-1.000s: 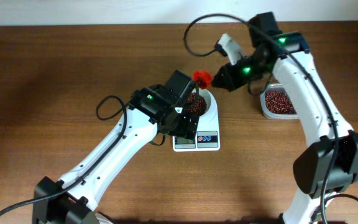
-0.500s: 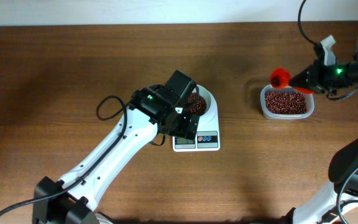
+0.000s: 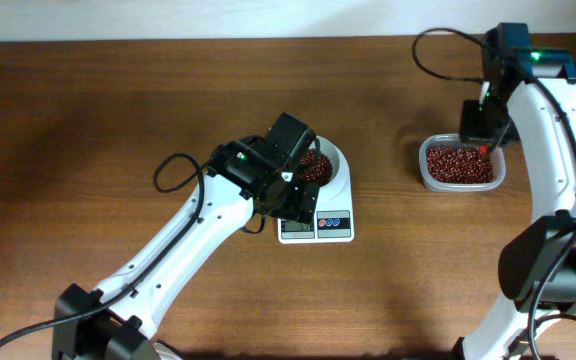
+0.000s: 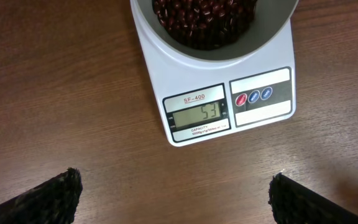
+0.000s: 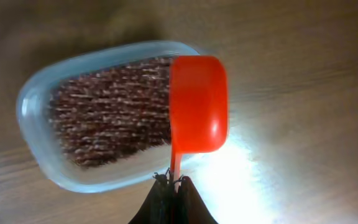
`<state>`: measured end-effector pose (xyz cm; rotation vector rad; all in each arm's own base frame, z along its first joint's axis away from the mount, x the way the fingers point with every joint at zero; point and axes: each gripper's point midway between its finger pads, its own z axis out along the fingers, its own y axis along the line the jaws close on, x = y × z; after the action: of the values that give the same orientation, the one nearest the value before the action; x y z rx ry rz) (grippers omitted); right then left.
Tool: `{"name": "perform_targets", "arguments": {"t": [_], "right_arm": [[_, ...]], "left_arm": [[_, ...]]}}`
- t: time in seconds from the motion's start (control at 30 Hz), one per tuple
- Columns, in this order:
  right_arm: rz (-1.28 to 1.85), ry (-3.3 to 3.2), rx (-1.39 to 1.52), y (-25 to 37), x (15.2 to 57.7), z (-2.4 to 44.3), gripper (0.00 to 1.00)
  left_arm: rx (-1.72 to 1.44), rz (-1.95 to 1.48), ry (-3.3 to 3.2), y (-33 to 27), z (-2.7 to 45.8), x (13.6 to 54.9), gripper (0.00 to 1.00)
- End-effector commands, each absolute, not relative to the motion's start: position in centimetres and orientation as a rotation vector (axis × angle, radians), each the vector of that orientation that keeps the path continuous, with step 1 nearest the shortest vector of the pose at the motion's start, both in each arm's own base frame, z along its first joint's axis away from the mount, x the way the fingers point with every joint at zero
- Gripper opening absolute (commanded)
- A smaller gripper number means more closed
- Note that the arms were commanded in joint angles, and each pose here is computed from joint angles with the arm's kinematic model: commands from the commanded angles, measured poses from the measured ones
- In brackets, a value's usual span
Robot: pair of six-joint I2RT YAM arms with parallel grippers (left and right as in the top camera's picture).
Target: Scoop item into bowl and weigh 50g on scale
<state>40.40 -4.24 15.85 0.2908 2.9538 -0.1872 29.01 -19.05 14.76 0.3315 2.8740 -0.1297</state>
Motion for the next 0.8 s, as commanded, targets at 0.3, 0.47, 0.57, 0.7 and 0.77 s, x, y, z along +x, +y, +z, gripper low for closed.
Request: {"name": "perform_targets", "arguments": {"t": [0.3,0.47,0.57,0.7,0.77], "right_arm": [[0.581,2.596,-0.971,20.9,38.9,18.7,0.04],[0.456,2.575,-1.044,22.4,38.6,18.2,0.04],[0.461,2.625,-1.049,22.0,37.8,16.6,0.04],[0.465,2.649,-1.044,22.0,37.6,13.4,0.04],[0.452,2.645,-1.042,21.9,37.8,11.9,0.04]], "left_arm": [[0.311,-0.106,2.884,-18.9,14.4,28.9,0.99],[0.311,-0.106,2.884,-18.9,14.4,28.9,0.99],[0.312,-0.106,2.884,-18.9,14.4,28.9,0.99],[0.311,-0.106,2.884,-18.9,14.4,28.9,0.99],[0.312,-0.106,2.884,-18.9,14.4,28.9,0.99]]}}
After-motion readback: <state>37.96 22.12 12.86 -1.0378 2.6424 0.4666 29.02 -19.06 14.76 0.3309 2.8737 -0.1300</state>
